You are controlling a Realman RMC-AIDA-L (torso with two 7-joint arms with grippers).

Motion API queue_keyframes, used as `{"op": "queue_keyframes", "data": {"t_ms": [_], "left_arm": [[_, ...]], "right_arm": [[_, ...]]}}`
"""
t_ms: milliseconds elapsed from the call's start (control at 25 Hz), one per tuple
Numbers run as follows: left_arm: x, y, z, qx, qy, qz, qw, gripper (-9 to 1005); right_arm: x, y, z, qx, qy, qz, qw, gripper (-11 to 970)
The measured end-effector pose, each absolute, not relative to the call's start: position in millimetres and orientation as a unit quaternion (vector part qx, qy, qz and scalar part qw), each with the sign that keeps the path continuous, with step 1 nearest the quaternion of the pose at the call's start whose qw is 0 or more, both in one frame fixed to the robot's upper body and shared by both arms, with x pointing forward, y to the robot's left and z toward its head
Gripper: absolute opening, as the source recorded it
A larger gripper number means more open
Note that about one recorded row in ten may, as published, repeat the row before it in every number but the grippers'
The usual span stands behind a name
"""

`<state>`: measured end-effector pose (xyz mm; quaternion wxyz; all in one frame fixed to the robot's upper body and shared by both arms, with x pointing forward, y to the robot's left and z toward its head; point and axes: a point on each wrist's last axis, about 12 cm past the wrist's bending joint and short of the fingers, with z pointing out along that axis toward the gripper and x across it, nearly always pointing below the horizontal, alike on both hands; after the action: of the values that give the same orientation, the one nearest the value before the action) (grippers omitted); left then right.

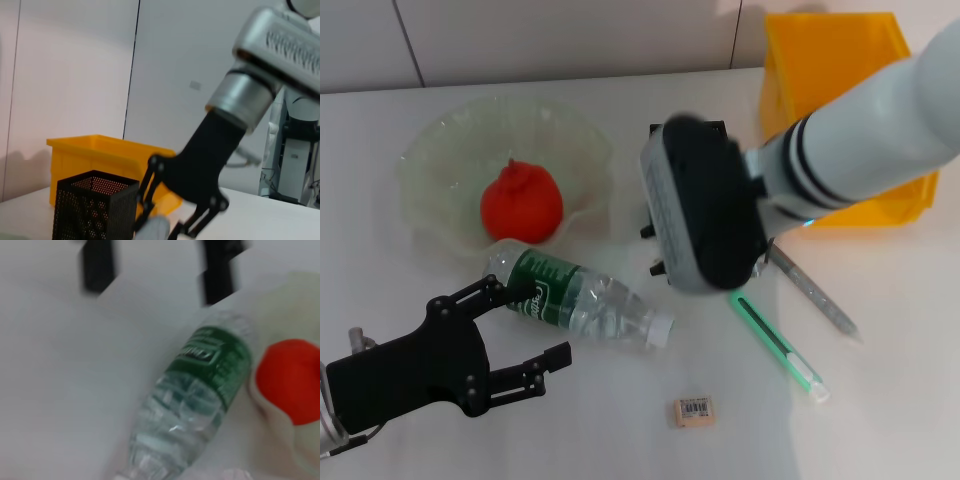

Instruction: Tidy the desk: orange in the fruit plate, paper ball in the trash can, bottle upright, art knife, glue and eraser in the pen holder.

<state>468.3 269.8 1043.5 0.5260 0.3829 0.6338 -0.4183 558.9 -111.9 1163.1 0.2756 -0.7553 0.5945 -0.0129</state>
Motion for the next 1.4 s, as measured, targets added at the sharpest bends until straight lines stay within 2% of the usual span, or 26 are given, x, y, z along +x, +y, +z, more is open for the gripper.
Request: {"op": "queue_keyframes", "data": {"t_ms": [80, 120, 160, 320, 440, 520, 560, 720, 920, 1080, 1120, 1320, 1400], "left_arm": [[468, 270, 1044, 0.383, 0.633, -0.419, 0.526, 860], [468, 270, 1043, 0.384, 0.633, -0.418, 0.527, 860], [468, 270, 1043, 0.384, 0.633, -0.418, 0.527, 860], [467, 270, 1043, 0.386, 0.631, -0.417, 0.528, 860], [468, 269, 1044, 0.386, 0.63, -0.419, 0.528, 860], [467, 268, 1044, 0.39, 0.627, -0.421, 0.527, 860], [467, 268, 1044, 0.39, 0.627, -0.421, 0.527, 860], [466, 267, 1044, 0.395, 0.626, -0.424, 0.522, 860], [466, 267, 1044, 0.397, 0.626, -0.424, 0.521, 860], [467, 267, 1045, 0.399, 0.624, -0.424, 0.521, 860], [467, 266, 1045, 0.4, 0.623, -0.425, 0.521, 860], [467, 267, 1045, 0.401, 0.622, -0.425, 0.521, 860], [467, 267, 1045, 0.4, 0.622, -0.425, 0.521, 860]], "right_arm": [[557, -118, 1183, -0.732, 0.618, 0.016, 0.287, 374], [556, -125, 1203, -0.706, 0.638, 0.038, 0.305, 365], [556, -125, 1203, -0.706, 0.638, 0.038, 0.305, 365], [557, -153, 1247, -0.616, 0.691, 0.043, 0.376, 364], [562, -172, 1260, -0.56, 0.722, 0.04, 0.404, 363], [570, -207, 1268, -0.475, 0.765, 0.039, 0.433, 362], [570, -207, 1268, -0.475, 0.765, 0.039, 0.433, 362], [576, -268, 1258, -0.359, 0.815, 0.03, 0.454, 361], [582, -299, 1237, -0.297, 0.846, 0.041, 0.442, 360], [594, -311, 1205, -0.262, 0.864, 0.05, 0.427, 359], [599, -312, 1189, -0.252, 0.871, 0.057, 0.417, 359], [605, -313, 1171, -0.234, 0.881, 0.068, 0.405, 358], [605, -313, 1170, -0.233, 0.881, 0.069, 0.405, 402]]}}
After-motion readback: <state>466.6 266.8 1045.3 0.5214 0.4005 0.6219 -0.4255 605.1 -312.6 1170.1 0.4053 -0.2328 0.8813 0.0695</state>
